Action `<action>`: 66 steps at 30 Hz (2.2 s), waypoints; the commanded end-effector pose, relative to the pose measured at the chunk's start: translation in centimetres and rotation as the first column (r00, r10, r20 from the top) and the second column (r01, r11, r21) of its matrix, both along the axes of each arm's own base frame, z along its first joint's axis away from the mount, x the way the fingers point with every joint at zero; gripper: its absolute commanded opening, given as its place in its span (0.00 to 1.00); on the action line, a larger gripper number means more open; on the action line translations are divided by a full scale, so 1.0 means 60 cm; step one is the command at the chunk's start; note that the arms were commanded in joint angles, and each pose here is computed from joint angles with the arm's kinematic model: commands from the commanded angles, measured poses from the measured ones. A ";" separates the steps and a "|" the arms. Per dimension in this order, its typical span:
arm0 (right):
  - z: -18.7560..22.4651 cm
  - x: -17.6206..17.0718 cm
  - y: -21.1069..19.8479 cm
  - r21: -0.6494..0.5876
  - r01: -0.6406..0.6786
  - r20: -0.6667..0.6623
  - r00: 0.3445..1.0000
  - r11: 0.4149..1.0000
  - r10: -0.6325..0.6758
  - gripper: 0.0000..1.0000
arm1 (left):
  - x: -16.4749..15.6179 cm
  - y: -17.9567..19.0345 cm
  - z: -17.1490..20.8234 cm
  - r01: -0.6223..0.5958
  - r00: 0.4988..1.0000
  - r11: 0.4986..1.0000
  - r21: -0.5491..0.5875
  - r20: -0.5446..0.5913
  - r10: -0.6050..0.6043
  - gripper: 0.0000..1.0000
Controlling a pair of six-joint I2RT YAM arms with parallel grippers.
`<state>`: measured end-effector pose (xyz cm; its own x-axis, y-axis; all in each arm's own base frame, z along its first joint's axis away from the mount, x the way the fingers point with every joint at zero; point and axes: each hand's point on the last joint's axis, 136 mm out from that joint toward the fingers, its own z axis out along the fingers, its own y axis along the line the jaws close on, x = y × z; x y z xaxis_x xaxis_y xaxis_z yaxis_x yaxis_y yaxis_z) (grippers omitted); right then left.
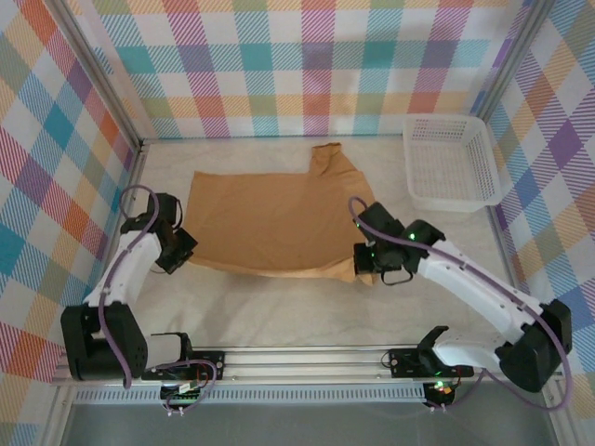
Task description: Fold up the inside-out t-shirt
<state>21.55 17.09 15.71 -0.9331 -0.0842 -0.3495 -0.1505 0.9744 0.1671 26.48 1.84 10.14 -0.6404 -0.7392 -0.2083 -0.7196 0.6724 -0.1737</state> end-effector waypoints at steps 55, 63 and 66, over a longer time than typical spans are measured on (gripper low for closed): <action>-0.192 0.128 -0.086 -0.058 0.058 -0.325 0.943 0.997 -0.074 0.00 | 0.102 0.062 -0.155 0.047 0.968 0.999 -0.001 -0.246 -0.046 0.60; -0.201 0.096 -0.094 -0.072 0.060 -0.434 0.897 0.996 -0.086 0.00 | 0.055 0.031 -0.144 0.081 0.957 0.997 -0.016 -0.279 -0.083 0.59; -0.179 0.098 -0.071 -0.006 0.067 -0.424 0.904 0.998 -0.063 0.07 | 0.054 0.004 -0.103 0.128 0.967 0.992 -0.004 -0.223 -0.125 0.61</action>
